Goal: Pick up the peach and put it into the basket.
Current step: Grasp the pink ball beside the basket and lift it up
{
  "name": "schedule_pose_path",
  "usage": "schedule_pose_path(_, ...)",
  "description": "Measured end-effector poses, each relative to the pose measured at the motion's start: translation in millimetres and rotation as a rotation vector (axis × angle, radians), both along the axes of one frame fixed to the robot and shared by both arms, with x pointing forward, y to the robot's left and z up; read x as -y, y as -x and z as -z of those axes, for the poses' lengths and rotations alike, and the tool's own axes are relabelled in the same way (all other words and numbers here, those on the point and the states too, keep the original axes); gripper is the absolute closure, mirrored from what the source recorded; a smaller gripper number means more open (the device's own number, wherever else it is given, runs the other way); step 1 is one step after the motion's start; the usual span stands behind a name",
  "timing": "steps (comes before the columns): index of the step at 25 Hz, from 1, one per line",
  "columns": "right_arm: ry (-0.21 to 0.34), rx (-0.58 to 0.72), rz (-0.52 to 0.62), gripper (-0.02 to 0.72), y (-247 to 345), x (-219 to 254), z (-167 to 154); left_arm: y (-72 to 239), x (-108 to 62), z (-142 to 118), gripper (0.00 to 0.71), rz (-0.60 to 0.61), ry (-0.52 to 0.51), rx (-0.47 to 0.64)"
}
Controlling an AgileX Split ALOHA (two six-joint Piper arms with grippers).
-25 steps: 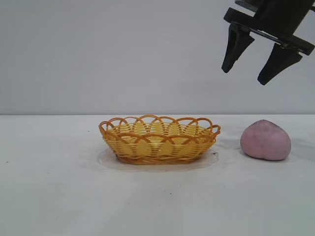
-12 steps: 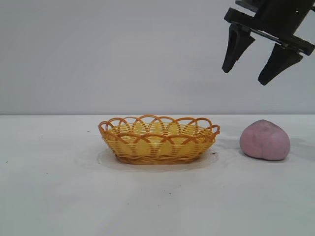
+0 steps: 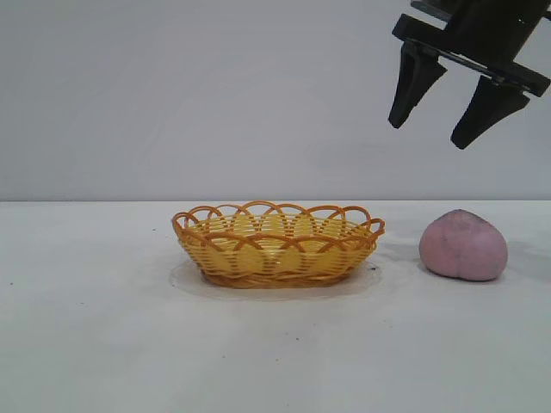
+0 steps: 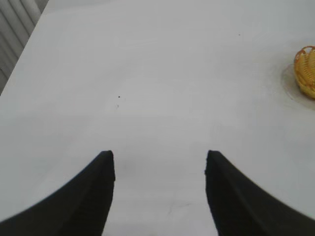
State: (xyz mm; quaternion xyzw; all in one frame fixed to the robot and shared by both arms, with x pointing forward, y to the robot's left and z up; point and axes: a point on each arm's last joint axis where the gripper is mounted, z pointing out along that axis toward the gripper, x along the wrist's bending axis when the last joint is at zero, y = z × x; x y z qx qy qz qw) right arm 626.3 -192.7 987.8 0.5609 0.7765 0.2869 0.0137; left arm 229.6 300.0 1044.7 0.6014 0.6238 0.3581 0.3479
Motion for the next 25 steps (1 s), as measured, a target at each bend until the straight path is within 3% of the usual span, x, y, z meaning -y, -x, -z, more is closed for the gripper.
schedule_pose_path(7, 0.004, -0.002, -0.014, 0.181, 0.7, -0.2, 0.2, 0.0, 0.1, 0.0, 0.350, 0.004, -0.004, 0.000)
schedule_pose_path(14, 0.018, -0.100, -0.092, 0.181, 11.5, -1.0, 3.3, 0.0, 0.1, 0.0, 0.350, 0.004, -0.004, 0.000)
schedule_pose_path(16, 0.036, -0.131, -0.108, 0.248, 14.6, 0.2, 4.6, 0.0, 0.1, 0.0, 0.350, 0.004, -0.004, 0.000)
schedule_pose_path(25, 0.131, -0.262, -0.039, 0.237, 22.9, 9.2, 10.0, 0.0, 0.2, 0.0, 0.350, 0.004, -0.004, 0.000)
